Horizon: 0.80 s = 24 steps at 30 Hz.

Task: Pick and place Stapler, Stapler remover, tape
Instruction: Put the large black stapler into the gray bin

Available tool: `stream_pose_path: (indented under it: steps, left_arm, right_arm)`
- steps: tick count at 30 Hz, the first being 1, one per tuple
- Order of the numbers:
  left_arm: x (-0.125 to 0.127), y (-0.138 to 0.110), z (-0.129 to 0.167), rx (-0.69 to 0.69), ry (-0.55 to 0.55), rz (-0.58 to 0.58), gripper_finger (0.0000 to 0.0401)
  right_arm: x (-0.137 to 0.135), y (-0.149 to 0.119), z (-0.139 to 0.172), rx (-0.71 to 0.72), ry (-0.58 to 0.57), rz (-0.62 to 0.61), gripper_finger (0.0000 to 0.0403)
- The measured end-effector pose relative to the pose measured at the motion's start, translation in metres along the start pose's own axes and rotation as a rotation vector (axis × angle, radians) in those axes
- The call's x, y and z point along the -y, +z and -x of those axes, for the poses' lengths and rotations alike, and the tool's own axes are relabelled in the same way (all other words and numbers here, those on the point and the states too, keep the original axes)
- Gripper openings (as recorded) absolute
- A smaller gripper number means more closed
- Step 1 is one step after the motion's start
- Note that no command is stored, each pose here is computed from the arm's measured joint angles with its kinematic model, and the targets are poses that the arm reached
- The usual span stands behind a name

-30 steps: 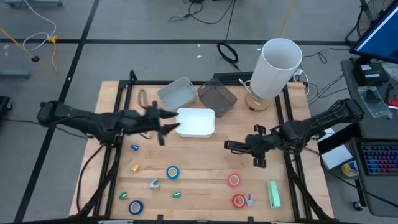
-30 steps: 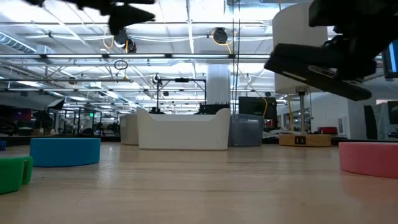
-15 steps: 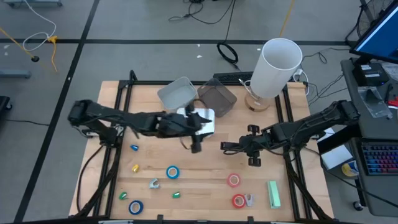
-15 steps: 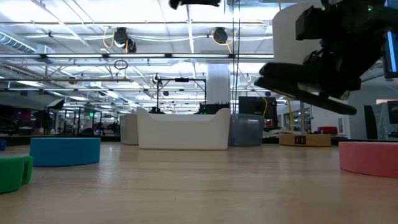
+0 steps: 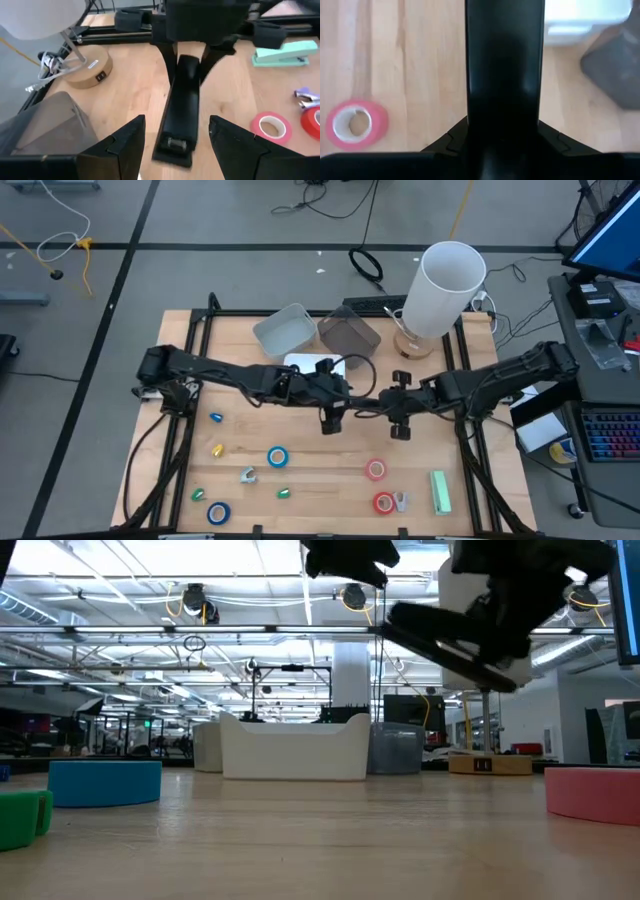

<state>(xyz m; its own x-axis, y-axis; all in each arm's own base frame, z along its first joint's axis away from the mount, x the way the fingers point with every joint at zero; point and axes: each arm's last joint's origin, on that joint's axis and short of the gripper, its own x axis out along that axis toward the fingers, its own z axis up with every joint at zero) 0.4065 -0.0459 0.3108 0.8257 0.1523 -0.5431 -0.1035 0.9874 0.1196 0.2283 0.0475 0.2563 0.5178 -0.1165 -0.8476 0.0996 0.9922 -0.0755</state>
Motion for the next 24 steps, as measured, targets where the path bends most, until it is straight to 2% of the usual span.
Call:
stream_pose_path:
  steps: [6, 11, 19, 24]
  left_arm:
    - [-0.002, 0.0, -0.002, 0.002, 0.004, 0.038, 0.0218]
    - [-0.003, -0.001, -0.003, -0.004, -0.008, 0.059, 0.0218]
    - [-0.009, -0.008, -0.004, -0.077, -0.009, 0.111, 0.0218]
    - [-0.009, -0.01, -0.004, -0.098, -0.005, 0.115, 0.0218]
  right_arm:
    - [0.008, 0.013, 0.001, -0.001, -0.017, -0.029, 0.0123]
    - [0.007, 0.028, -0.008, -0.061, 0.01, -0.043, 0.0123]
    - [0.002, 0.053, -0.017, -0.192, -0.023, -0.032, 0.0123]
    - [0.006, 0.069, -0.014, -0.176, -0.03, -0.08, 0.0123]
